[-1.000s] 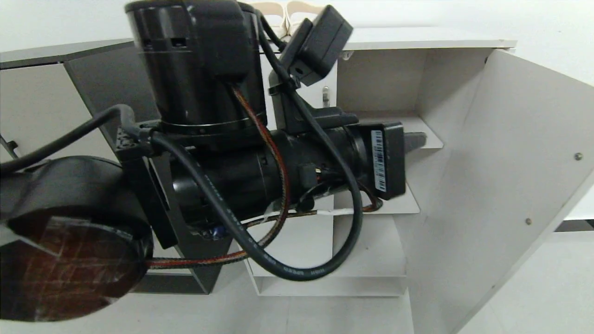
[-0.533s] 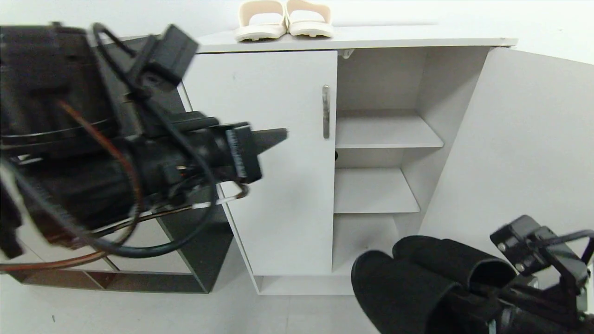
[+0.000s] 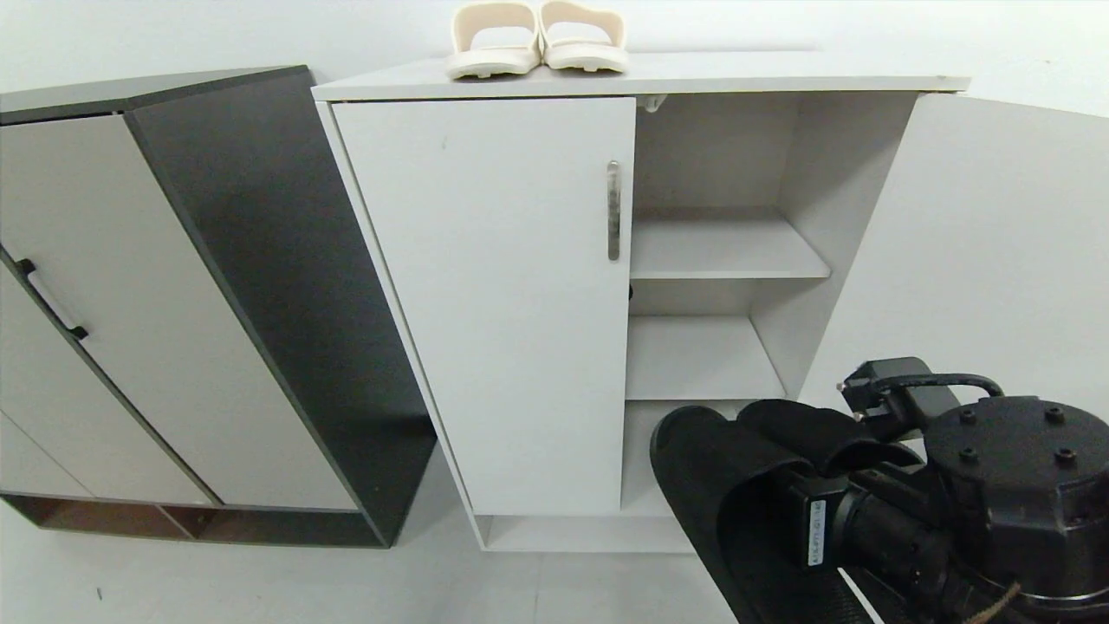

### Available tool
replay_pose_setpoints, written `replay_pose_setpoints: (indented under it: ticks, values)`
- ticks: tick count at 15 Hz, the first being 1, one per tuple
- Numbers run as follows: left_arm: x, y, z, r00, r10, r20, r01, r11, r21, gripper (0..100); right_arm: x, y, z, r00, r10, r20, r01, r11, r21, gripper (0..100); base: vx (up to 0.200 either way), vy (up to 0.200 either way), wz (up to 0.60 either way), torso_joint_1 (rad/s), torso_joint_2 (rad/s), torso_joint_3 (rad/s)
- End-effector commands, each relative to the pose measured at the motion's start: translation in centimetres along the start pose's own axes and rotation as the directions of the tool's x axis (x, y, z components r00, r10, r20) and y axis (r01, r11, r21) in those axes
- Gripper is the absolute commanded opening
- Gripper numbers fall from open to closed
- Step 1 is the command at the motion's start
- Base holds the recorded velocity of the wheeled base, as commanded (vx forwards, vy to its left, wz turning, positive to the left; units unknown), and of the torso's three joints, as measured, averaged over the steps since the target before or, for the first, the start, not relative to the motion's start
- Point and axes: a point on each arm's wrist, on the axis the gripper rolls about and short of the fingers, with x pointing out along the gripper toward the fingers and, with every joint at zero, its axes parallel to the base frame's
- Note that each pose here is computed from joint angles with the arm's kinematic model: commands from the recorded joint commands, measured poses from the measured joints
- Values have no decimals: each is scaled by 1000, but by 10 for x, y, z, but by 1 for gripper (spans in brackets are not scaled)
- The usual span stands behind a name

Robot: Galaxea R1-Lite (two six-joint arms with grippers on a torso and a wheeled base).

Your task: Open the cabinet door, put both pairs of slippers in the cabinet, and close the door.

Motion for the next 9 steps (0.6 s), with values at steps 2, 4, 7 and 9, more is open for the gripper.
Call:
replay_pose_setpoints:
  ticks: [2, 4, 7, 9]
  values:
    - [-17, 3, -94, 997, 64, 38, -66, 996, 52, 0, -2, -4, -6, 1000, -6, -16, 6, 1000, -14, 0, 0, 0, 0, 0, 0, 0]
    - [-16, -1, -94, 991, -118, 62, 114, 992, 52, 0, -2, -5, -8, 1000, -7, -23, 7, 1000, -17, 0, 0, 0, 0, 0, 0, 0]
    - [-16, -2, -99, 982, -186, 15, 183, 977, 111, 0, -6, 2, -7, 1000, 24, -13, -24, 998, -53, 0, 0, 0, 0, 0, 0, 0]
    - [-16, -2, -99, 982, -187, 13, 185, 978, 92, 0, -6, 5, -5, 999, 46, 12, -45, 998, -50, 0, 0, 0, 0, 0, 0, 0]
